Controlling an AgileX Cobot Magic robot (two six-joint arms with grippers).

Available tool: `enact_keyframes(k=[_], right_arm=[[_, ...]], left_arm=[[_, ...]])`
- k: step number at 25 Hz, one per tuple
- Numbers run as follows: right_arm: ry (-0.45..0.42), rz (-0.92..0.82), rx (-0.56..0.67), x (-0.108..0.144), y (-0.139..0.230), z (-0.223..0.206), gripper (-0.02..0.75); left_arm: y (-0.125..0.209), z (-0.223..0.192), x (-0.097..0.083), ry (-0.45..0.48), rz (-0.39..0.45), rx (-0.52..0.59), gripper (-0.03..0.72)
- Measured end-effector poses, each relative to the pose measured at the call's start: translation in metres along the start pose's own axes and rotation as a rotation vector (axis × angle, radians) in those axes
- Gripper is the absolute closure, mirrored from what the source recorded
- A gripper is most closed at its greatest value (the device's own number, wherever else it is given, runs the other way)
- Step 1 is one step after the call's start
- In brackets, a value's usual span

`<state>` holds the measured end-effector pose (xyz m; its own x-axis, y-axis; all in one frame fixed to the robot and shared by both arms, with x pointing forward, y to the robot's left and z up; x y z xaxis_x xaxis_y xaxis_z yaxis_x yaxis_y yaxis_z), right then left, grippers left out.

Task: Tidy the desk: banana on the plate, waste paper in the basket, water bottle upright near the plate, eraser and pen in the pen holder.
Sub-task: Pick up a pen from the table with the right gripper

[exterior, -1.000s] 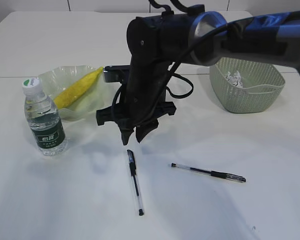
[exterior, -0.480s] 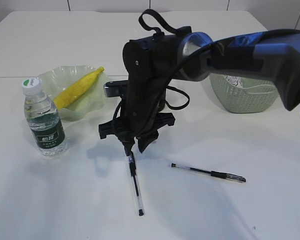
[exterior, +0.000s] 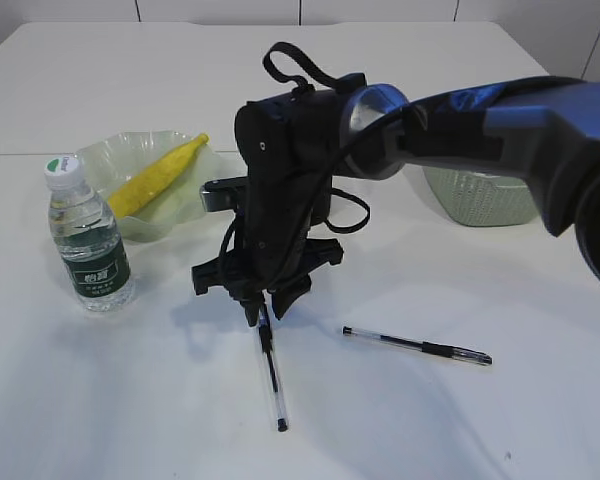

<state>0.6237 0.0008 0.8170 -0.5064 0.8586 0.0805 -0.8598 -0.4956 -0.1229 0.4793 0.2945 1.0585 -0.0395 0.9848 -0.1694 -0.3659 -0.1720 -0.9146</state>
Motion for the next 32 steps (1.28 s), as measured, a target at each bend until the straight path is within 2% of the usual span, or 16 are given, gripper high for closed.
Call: enact_keyframes(k=[9,32], right_arm=[[0.004,-0.002,0.032,-0.002,0.004,-0.016,0.494],[0.006,-0.001,0.039,-0.002,0.006,-0.016,0.495]], left_arm=[[0.000,0.000,0.000,0.000,-0.001,0.000,0.097],[0.000,0.000,0.001,-0.003,-0.008,-0.001,0.097]])
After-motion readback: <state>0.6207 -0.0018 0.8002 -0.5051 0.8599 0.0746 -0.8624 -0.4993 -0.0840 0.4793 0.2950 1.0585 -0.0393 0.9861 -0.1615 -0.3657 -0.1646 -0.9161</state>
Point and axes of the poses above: a point on each arm's last joint axis where the gripper is mounted, z pointing back along that axis away from the gripper, x along the wrist's bending axis when the last joint is at zero, y = z × x, the point moved 10 cm from there along -z, pointing out along that axis toward the gripper, and after that the axes turned 12 degrees about z, right-handed, at the moved point
